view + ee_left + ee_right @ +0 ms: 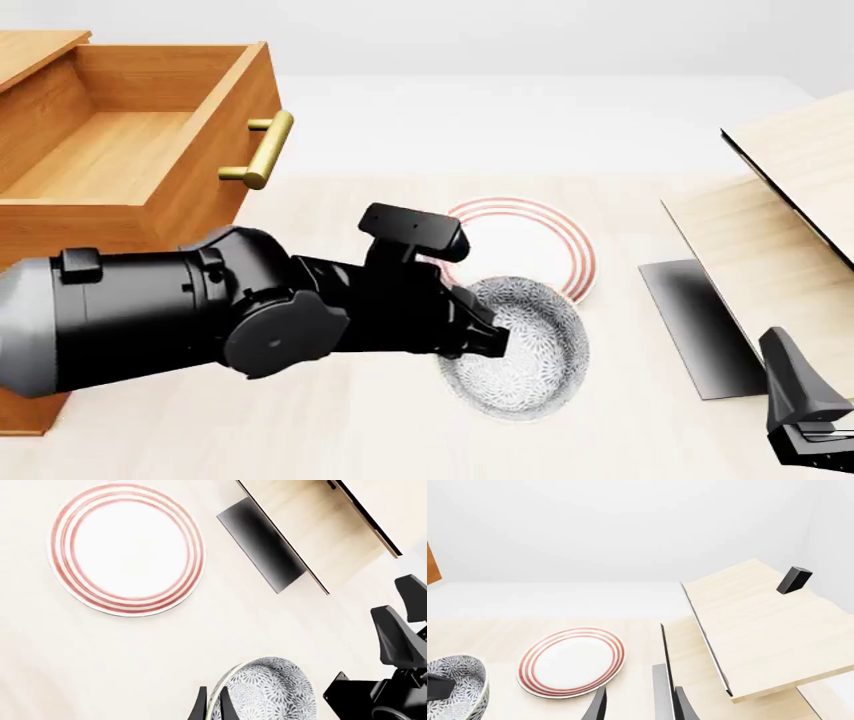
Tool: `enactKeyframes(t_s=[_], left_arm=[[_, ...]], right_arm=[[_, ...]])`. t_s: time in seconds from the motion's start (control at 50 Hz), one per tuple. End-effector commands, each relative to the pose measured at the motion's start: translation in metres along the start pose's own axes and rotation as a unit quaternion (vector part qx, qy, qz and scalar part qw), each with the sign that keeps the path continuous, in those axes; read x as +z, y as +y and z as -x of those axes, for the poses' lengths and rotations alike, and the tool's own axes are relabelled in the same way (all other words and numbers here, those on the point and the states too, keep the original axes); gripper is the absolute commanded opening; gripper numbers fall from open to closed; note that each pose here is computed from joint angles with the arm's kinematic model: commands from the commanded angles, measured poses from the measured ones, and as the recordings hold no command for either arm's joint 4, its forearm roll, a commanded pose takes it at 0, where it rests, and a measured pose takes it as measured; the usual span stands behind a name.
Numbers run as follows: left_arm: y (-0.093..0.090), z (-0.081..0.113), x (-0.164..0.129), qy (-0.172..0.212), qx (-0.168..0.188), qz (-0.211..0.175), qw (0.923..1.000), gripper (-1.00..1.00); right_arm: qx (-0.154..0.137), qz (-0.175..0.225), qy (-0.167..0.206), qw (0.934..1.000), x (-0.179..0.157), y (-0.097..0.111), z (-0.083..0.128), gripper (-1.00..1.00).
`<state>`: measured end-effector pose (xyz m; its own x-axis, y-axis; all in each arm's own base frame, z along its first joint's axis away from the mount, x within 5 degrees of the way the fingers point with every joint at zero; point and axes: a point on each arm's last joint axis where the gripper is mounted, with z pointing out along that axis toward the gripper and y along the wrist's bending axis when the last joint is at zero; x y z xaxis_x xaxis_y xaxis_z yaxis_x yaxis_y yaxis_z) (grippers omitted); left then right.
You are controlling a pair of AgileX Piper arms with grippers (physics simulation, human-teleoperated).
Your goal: Open the top drawer of the cabinet and put the bowl in it.
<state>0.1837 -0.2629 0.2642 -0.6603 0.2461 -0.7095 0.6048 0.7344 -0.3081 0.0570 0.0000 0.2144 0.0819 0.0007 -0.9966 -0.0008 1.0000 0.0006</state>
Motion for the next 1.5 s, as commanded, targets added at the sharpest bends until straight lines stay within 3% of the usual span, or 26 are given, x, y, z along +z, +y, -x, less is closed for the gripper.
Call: enactKeyframes(t_s=[0.02,0.06,0.22,0.5,0.74,1.08,1.5], left_arm=[[0.007,0.022,-0.022,-0.020,-0.003,0.010,0.9997,-1.00],[0.007,0.035,-0.031,-0.027,-0.006,0.015,0.9995,-1.00],[0.014,0.047,-0.046,-0.038,-0.030,0.026,0.9985,-1.00],[0.021,0.072,-0.069,-0.056,-0.034,0.043,0.9969,-1.00],[0.020,0.091,-0.070,-0.059,-0.044,0.048,0.9961,-1.00],[0.029,0.134,-0.097,-0.078,-0.052,0.074,0.9929,-1.00],[0.055,0.164,-0.128,-0.108,-0.075,0.114,0.9848,-1.00]], right_arm=[[0.000,0.000,-0.001,1.0000,0.000,0.000,0.000,1.00],[0.000,0.000,-0.001,1.0000,0.000,0.000,0.000,1.00],[0.000,0.000,-0.001,1.0000,0.000,0.000,0.000,1.00],[0.000,0.000,-0.001,1.0000,0.000,0.000,0.000,1.00],[0.000,0.000,-0.001,1.0000,0.000,0.000,0.000,1.00],[0.000,0.000,-0.001,1.0000,0.000,0.000,0.000,1.00],[0.000,0.000,-0.001,1.0000,0.000,0.000,0.000,1.00]])
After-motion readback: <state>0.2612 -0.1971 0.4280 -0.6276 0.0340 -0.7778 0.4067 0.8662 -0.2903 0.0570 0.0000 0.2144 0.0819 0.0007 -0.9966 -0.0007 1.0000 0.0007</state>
